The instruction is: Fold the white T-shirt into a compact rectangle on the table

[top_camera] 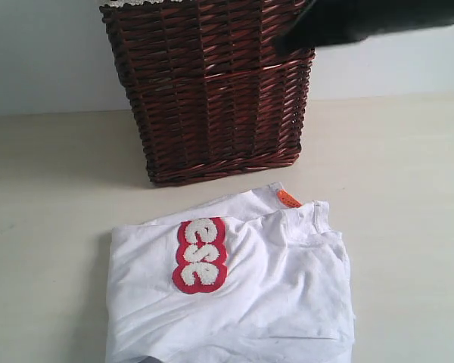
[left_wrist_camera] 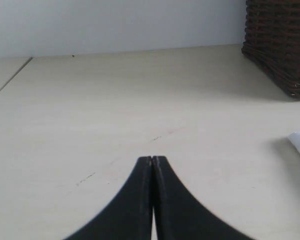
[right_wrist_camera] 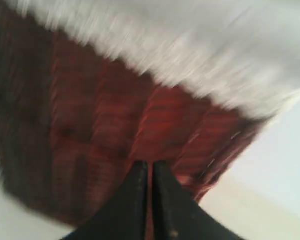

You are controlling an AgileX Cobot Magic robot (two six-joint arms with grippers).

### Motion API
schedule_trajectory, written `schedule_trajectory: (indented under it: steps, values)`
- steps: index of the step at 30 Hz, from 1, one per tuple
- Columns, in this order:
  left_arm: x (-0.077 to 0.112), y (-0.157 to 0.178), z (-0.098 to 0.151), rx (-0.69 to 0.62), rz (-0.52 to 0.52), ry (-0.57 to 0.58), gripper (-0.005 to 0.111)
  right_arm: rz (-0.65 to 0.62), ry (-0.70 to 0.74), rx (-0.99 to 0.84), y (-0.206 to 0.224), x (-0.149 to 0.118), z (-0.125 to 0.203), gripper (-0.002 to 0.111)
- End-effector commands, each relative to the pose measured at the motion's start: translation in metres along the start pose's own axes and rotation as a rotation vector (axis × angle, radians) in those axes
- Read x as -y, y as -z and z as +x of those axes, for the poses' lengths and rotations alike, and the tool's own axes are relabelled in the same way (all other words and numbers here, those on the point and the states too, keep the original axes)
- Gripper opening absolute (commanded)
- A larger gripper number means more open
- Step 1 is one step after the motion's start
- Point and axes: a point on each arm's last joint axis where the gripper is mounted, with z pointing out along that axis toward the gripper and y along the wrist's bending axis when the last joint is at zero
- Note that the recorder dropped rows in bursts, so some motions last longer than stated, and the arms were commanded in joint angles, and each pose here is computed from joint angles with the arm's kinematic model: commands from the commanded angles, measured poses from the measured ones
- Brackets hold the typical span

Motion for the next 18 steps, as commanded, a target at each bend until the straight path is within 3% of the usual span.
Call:
schedule_trajectory:
  steps: [1,4,6,12,15,18]
  values:
    - [0.0,0.0,-0.001,0.012,-0.002,0.004,0.0,0.178,-0.253,0.461,0.074,0.032,-0.048,0.01]
    - [0.0,0.0,-0.001,0.012,-0.002,0.004,0.0,0.214,-0.427,0.61,0.119,0.045,-0.054,0.014]
    - [0.0,0.0,-0.001,0.012,-0.002,0.004,0.0,0.243,-0.485,0.608,0.143,0.052,-0.046,0.017]
    - [0.0,0.0,-0.001,0.012,-0.002,0.004,0.0,0.566,-0.332,0.536,0.212,0.07,0.026,0.018]
    - [0.0,0.0,-0.001,0.012,-0.002,0.004,0.0,0.694,-0.366,0.528,0.241,0.058,0.072,0.018]
    - [0.0,0.0,-0.001,0.012,-0.002,0.004,0.0,0.723,-0.382,0.594,0.264,0.031,0.102,0.018]
